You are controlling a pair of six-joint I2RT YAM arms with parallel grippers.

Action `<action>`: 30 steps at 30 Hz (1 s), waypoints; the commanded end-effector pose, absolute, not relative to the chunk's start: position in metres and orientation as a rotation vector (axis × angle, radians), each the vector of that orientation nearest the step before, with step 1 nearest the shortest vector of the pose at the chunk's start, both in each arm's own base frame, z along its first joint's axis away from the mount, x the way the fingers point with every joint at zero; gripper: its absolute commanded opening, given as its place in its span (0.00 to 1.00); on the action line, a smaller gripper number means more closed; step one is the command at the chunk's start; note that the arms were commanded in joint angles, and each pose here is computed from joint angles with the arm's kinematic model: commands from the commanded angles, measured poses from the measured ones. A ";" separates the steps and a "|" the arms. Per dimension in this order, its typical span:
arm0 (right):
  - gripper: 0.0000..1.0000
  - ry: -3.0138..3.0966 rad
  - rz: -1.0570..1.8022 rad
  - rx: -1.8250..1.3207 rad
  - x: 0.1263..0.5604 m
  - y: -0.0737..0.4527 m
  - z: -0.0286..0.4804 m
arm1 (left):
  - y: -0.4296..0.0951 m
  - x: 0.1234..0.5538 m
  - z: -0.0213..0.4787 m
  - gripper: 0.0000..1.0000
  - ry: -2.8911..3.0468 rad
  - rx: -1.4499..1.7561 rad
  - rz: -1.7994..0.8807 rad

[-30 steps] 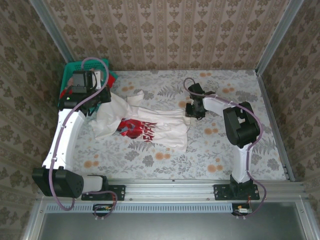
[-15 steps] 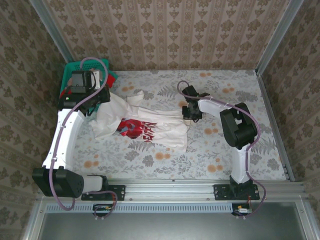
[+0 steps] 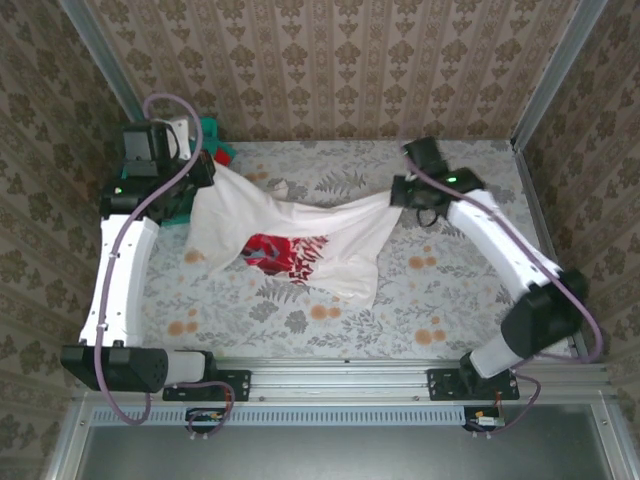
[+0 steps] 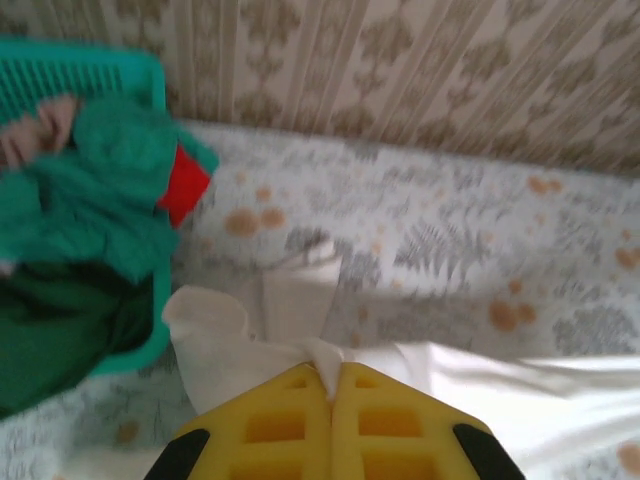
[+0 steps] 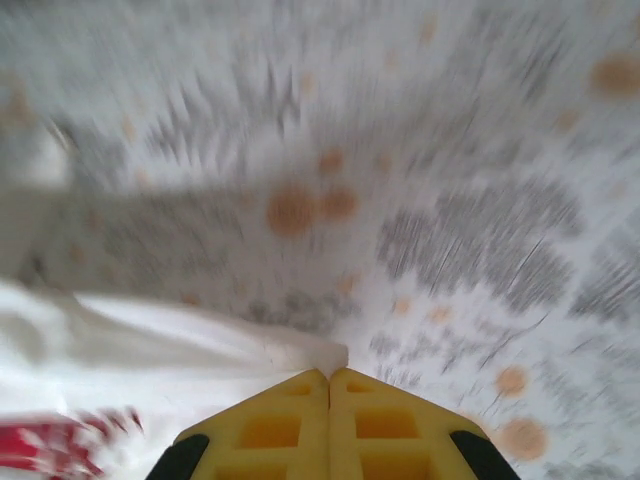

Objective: Fold and stack the t-shirts

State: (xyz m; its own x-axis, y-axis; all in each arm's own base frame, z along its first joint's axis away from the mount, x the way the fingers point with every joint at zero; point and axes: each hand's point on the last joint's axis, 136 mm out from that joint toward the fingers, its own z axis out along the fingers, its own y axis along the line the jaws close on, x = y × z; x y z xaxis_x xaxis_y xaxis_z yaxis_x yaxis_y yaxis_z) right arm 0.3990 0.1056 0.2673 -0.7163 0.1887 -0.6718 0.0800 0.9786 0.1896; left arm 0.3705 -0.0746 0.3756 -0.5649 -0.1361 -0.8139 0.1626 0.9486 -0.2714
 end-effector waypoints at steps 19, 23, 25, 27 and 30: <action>0.00 1.984 0.233 0.245 0.468 0.022 0.467 | -0.064 0.454 0.493 0.00 1.776 0.006 -0.748; 0.00 1.991 0.285 0.229 0.437 0.028 0.442 | -0.055 0.428 0.433 0.00 1.858 -0.066 -0.756; 0.00 2.040 0.346 0.218 0.411 0.037 0.399 | -0.060 0.416 0.386 0.00 1.926 -0.084 -0.785; 0.00 2.082 0.391 0.257 0.386 0.039 0.346 | -0.059 0.406 0.329 0.00 2.029 -0.149 -0.777; 0.00 2.272 0.361 0.363 0.349 0.034 0.236 | -0.064 0.389 0.244 0.00 2.194 -0.211 -0.806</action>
State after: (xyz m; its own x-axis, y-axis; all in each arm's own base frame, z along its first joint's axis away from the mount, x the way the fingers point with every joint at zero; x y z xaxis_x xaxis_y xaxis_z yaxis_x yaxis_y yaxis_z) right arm 0.3571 0.0297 0.2974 -0.5973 0.3234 -0.7339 0.1048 0.9387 0.3284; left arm 0.3930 -0.0605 0.3024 -0.6142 -0.3859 -0.6884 0.1576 0.7947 -0.5861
